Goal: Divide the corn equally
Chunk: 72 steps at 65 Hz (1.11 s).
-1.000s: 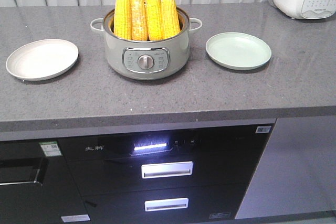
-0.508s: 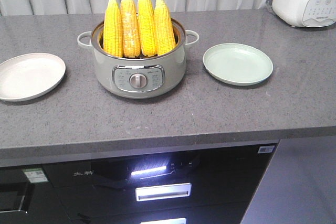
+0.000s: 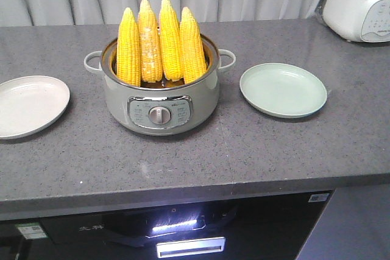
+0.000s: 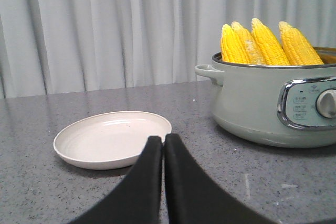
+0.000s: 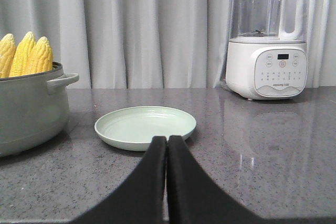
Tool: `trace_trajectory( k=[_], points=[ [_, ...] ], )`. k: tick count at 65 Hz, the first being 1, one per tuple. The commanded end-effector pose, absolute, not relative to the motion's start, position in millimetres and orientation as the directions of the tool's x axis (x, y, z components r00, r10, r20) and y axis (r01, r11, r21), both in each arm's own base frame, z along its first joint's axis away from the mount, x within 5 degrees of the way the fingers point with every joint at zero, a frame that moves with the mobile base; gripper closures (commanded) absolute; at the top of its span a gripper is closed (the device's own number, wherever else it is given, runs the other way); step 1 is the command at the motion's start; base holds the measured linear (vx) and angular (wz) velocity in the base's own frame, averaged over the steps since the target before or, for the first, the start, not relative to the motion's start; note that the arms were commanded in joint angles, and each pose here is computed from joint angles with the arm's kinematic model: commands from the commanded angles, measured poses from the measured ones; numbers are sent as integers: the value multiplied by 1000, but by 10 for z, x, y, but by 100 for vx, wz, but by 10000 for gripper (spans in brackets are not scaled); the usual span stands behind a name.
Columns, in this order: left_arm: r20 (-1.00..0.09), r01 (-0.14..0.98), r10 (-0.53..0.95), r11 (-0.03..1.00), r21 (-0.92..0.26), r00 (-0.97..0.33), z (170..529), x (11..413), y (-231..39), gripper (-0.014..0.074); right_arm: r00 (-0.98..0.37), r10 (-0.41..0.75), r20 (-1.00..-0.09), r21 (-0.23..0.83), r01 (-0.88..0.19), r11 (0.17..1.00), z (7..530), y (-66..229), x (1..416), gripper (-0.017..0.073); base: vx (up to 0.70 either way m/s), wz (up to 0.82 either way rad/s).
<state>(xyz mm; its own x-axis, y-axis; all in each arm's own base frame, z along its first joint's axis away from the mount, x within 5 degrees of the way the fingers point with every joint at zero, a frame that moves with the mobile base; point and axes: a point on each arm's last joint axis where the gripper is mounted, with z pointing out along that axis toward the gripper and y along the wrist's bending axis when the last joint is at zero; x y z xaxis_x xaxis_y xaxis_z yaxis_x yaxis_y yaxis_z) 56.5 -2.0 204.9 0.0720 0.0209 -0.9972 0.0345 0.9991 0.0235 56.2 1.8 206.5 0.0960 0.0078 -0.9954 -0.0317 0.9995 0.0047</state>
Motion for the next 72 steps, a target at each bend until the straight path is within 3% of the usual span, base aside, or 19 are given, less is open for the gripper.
trace_trajectory(
  k=[1,72],
  points=[
    [-989,41,7,999,13,148,2087,548,-25,601,171,-1,-985,-6,-28,1000,2112,16,555,570,9,1],
    [-989,41,7,999,13,148,2087,548,-25,601,171,-1,-985,-6,-28,1000,2112,16,555,570,6,0]
  ],
)
